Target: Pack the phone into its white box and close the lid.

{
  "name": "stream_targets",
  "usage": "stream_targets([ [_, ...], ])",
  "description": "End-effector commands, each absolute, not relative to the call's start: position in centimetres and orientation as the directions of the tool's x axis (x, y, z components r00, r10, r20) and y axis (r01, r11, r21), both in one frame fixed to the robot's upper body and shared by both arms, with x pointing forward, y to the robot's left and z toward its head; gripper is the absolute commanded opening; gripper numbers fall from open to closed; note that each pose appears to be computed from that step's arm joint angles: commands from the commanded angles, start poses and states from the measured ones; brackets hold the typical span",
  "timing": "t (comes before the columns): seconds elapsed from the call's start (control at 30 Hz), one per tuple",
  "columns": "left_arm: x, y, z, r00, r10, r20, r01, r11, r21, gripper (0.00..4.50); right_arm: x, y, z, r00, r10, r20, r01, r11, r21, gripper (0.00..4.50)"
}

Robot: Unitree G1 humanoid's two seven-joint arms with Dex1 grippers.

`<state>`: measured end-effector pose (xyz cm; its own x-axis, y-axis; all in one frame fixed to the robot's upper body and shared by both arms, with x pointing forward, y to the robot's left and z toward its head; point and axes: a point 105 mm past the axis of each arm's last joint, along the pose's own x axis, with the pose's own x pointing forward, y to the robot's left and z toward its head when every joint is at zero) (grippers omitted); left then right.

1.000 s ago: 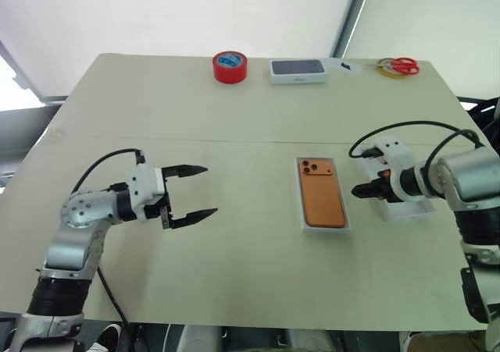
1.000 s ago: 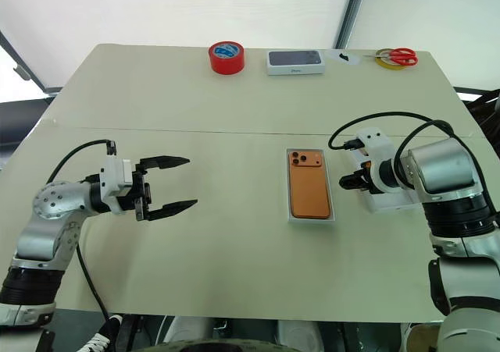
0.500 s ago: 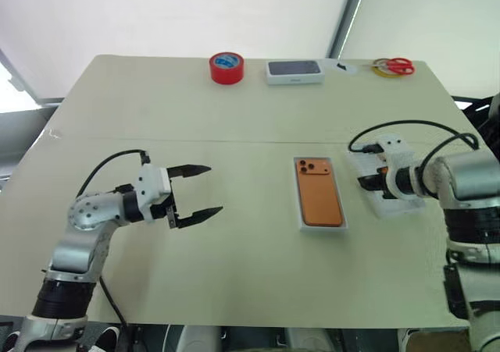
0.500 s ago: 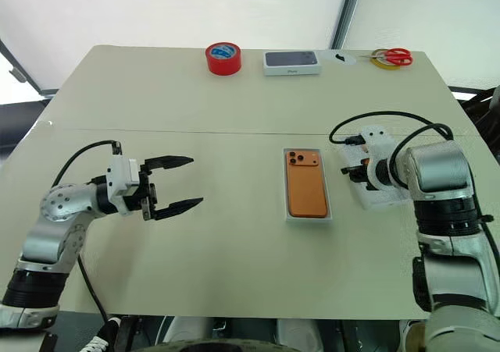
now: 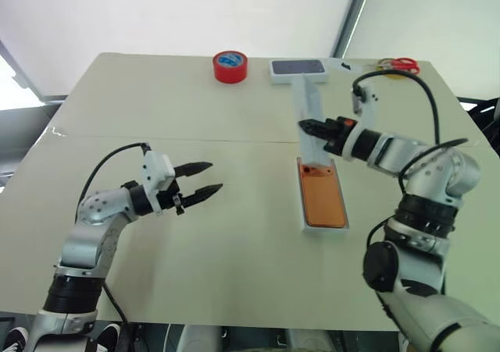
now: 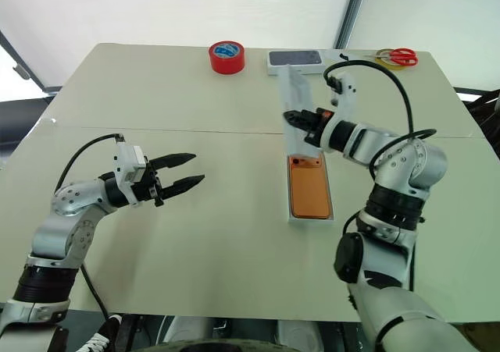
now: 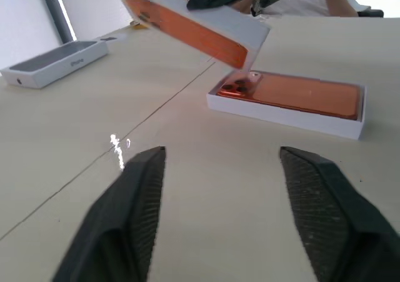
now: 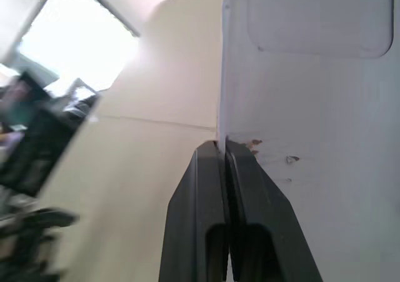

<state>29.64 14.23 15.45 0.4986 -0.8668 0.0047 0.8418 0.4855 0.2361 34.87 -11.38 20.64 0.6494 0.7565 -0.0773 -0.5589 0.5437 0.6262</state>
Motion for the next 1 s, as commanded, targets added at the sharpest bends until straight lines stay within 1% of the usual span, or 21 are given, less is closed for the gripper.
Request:
stream_targets([
  [0.03, 29.4, 14.0, 16.4, 0.503, -0.863, 0.04, 0.832, 0.496, 0.248, 0.52, 31.9, -9.9, 20.6, 0.546, 0.838, -0.006, -0.632, 0.417, 0.654, 0.0],
  [0.07, 29.5, 14.0, 16.4, 0.506, -0.861, 0.04, 0.829, 0.499, 0.253, 0.04, 31.3, -9.4, 20.3, 0.517, 0.856, 0.029, -0.636, 0.362, 0.681, 0.0],
  [0.13, 29.5, 14.0, 16.4, 0.514, -0.857, 0.043, 0.822, 0.506, 0.262, 0.04, 30.4, -8.8, 20.3, 0.459, 0.882, 0.108, -0.636, 0.241, 0.733, 0.0],
  [0.2, 29.7, 14.0, 16.4, 0.524, -0.85, 0.051, 0.816, 0.518, 0.256, 0.04, 29.7, -8.8, 19.5, 0.431, 0.896, 0.105, -0.607, 0.202, 0.768, 0.0],
  [0.27, 30.0, 13.5, 16.2, 0.519, -0.853, 0.051, 0.821, 0.515, 0.246, 0.04, 28.7, -9.1, 17.2, 0.415, 0.91, 0.009, -0.55, 0.244, 0.799, 0.0],
  [0.37, 30.4, 12.5, 16.1, 0.516, -0.854, 0.07, 0.825, 0.517, 0.229, 0.04, 28.5, -9.5, 15.1, 0.407, 0.91, -0.079, -0.448, 0.275, 0.851, 0.0],
  [0.4, 30.7, 12.0, 15.9, 0.521, -0.849, 0.082, 0.823, 0.526, 0.214, 0.04, 28.8, -9.7, 14.5, 0.419, 0.903, -0.098, -0.404, 0.282, 0.87, 0.0],
  [0.43, 31.1, 11.6, 15.7, 0.529, -0.844, 0.093, 0.821, 0.536, 0.195, 0.04, 29.1, -9.7, 14.4, 0.448, 0.89, -0.087, -0.349, 0.264, 0.899, 0.0],
  [0.47, 31.7, 11.1, 15.2, 0.541, -0.834, 0.108, 0.818, 0.551, 0.162, 0.04, 29.3, -9.8, 13.9, 0.461, 0.879, -0.124, -0.31, 0.29, 0.906, 0.0],
  [0.5, 32.2, 10.6, 14.7, 0.552, -0.826, 0.113, 0.814, 0.563, 0.142, 0.04, 29.5, -10.0, 13.6, 0.471, 0.866, -0.167, -0.297, 0.334, 0.894, 0.0],
  [0.53, 32.5, 9.9, 14.1, 0.555, -0.824, 0.114, 0.814, 0.566, 0.128, 0.04, 29.9, -10.2, 13.6, 0.499, 0.849, -0.174, -0.254, 0.335, 0.907, 0.0],
  [0.57, 32.7, 9.1, 13.5, 0.552, -0.826, 0.115, 0.819, 0.563, 0.111, 0.04, 29.9, -10.2, 13.9, 0.497, 0.853, -0.158, -0.24, 0.31, 0.92, 0.0],
  [0.63, 33.2, 7.6, 12.9, 0.545, -0.831, 0.115, 0.824, 0.556, 0.109, 0.04, 29.5, -10.3, 14.2, 0.479, 0.86, -0.178, -0.246, 0.326, 0.913, 0.0],
  [0.67, 33.2, 6.7, 12.8, 0.534, -0.838, 0.115, 0.83, 0.545, 0.116, 0.04, 29.8, -10.7, 14.2, 0.496, 0.844, -0.202, -0.237, 0.356, 0.904, 0.0],
  [0.7, 33.4, 5.8, 12.8, 0.52, -0.845, 0.123, 0.841, 0.532, 0.1, 0.04, 30.1, -11.3, 13.7, 0.514, 0.819, -0.254, -0.224, 0.414, 0.882, 0.0],
  [0.73, 33.6, 4.8, 12.7, 0.509, -0.85, 0.133, 0.848, 0.522, 0.089, 0.04, 30.6, -11.9, 13.6, 0.54, 0.8, -0.262, -0.211, 0.43, 0.878, 0.0],
  [0.8, 33.8, 3.5, 12.5, 0.489, -0.862, 0.134, 0.861, 0.502, 0.084, 0.04, 31.5, -12.8, 13.8, 0.587, 0.77, -0.25, -0.184, 0.427, 0.885, 0.0],
  [0.93, 34.2, 1.7, 12.5, 0.456, -0.878, 0.145, 0.88, 0.469, 0.074, 0.04, 31.8, -13.4, 13.9, 0.596, 0.764, -0.245, -0.182, 0.426, 0.886, 0.0],
  [1.0, 34.1, 0.9, 12.6, 0.436, -0.887, 0.153, 0.89, 0.45, 0.073, 0.0, 31.5, -13.6, 13.8, 0.589, 0.77, -0.246, -0.195, 0.431, 0.881, 0.6],
])
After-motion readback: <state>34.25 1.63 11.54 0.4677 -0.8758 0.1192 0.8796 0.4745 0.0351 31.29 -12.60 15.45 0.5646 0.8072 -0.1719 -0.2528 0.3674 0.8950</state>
